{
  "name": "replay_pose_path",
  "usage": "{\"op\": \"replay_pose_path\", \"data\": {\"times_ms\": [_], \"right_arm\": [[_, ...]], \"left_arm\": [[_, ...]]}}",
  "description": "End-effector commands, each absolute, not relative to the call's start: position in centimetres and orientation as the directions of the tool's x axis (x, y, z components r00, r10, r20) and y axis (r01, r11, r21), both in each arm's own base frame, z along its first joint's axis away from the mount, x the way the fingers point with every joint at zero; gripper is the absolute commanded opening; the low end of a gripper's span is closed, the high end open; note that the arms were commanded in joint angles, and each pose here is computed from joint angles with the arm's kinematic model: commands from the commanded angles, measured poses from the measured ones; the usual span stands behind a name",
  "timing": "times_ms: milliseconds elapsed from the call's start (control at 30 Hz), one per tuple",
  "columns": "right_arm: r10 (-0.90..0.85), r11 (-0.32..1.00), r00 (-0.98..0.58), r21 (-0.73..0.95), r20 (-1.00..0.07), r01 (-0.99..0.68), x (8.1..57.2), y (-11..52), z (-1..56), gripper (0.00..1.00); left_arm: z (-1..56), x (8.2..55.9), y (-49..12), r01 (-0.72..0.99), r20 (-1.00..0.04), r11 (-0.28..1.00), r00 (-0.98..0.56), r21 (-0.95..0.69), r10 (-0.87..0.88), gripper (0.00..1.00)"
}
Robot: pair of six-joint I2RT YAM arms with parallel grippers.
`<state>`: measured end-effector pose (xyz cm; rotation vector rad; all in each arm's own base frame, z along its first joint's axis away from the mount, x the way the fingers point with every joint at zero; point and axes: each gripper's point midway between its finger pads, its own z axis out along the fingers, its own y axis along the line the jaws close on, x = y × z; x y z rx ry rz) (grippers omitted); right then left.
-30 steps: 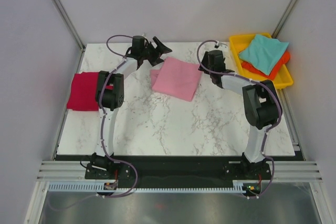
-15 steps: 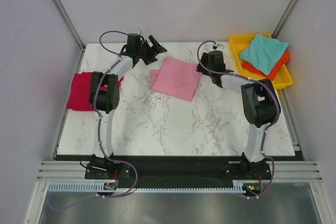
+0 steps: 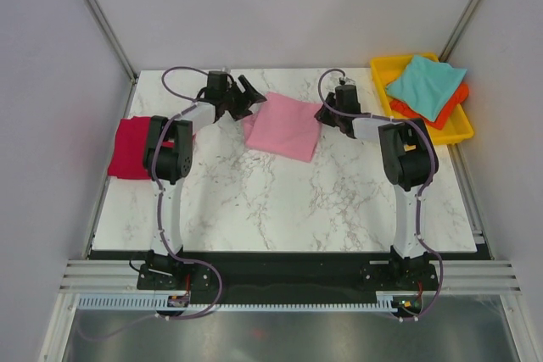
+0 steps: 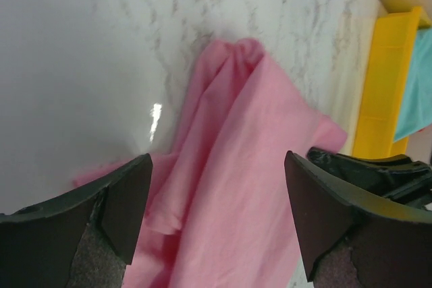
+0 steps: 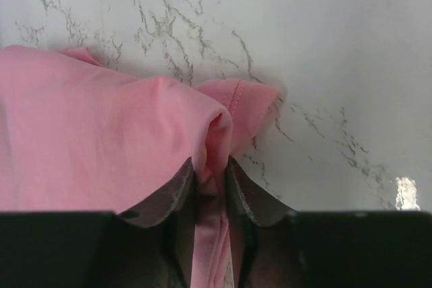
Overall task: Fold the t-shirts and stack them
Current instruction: Fold the tshirt
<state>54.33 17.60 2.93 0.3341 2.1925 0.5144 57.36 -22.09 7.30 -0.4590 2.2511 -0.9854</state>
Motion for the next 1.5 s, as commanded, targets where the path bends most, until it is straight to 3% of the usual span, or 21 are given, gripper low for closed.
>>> {"op": "replay_pose_path", "data": {"times_ms": [0, 200, 500, 633, 767, 867, 967, 1033, 1100, 1300, 1467], "right_arm": [[0.381, 0.854, -0.683, 0.520, -0.623, 0.002, 53.5, 19.8, 2.2, 0.26], [0.333, 0.852, -0.719, 0.522, -0.609, -0.047, 50.5, 21.5, 2.7, 0.14], [0.265, 0.859, -0.792, 0.508, -0.550, -0.066, 42.5, 22.9, 3.2, 0.16], [0.249, 0.876, -0.809, 0.480, -0.533, -0.047, 39.5, 22.8, 2.7, 0.26], [0.298, 0.881, -0.797, 0.472, -0.525, 0.019, 39.3, 21.9, 1.9, 0.29], [0.300, 0.889, -0.789, 0.456, -0.536, 0.028, 40.1, 21.7, 1.8, 0.45], [0.300, 0.896, -0.777, 0.443, -0.554, 0.031, 40.4, 21.1, 2.0, 0.57], [0.296, 0.899, -0.771, 0.437, -0.564, 0.026, 40.7, 20.8, 2.1, 0.60], [0.294, 0.898, -0.770, 0.439, -0.566, 0.019, 40.8, 20.7, 1.9, 0.59], [0.316, 0.900, -0.763, 0.434, -0.563, 0.052, 41.4, 20.0, 0.4, 0.51], [0.321, 0.898, -0.747, 0.437, -0.582, 0.046, 42.7, 19.7, 0.2, 0.34]], "left_arm": [[9.1, 56.5, -21.1, -0.051, -0.451, 0.656, -0.685, -0.753, -0.572, 0.86], [9.6, 52.3, -19.5, -0.079, -0.462, 0.674, -0.670, -0.735, -0.582, 0.86], [6.1, 42.0, -18.5, -0.185, -0.419, 0.725, -0.712, -0.663, -0.564, 0.86], [6.2, 38.3, -17.6, -0.190, -0.438, 0.763, -0.722, -0.618, -0.535, 0.86], [7.4, 34.9, -17.4, -0.144, -0.484, 0.786, -0.717, -0.601, -0.501, 0.84], [7.8, 33.5, -17.2, -0.151, -0.487, 0.795, -0.718, -0.588, -0.497, 0.83], [8.9, 33.4, -15.3, -0.191, -0.530, 0.812, -0.671, -0.552, -0.518, 0.91], [8.9, 33.7, -14.5, -0.212, -0.532, 0.814, -0.663, -0.541, -0.527, 1.00], [9.7, 35.3, -14.0, -0.218, -0.537, 0.806, -0.646, -0.550, -0.542, 1.00], [8.6, 41.2, -16.2, -0.168, -0.495, 0.811, -0.717, -0.560, -0.490, 0.99], [9.1, 44.6, -18.9, -0.064, -0.502, 0.772, -0.725, -0.633, -0.472, 0.94]]}}
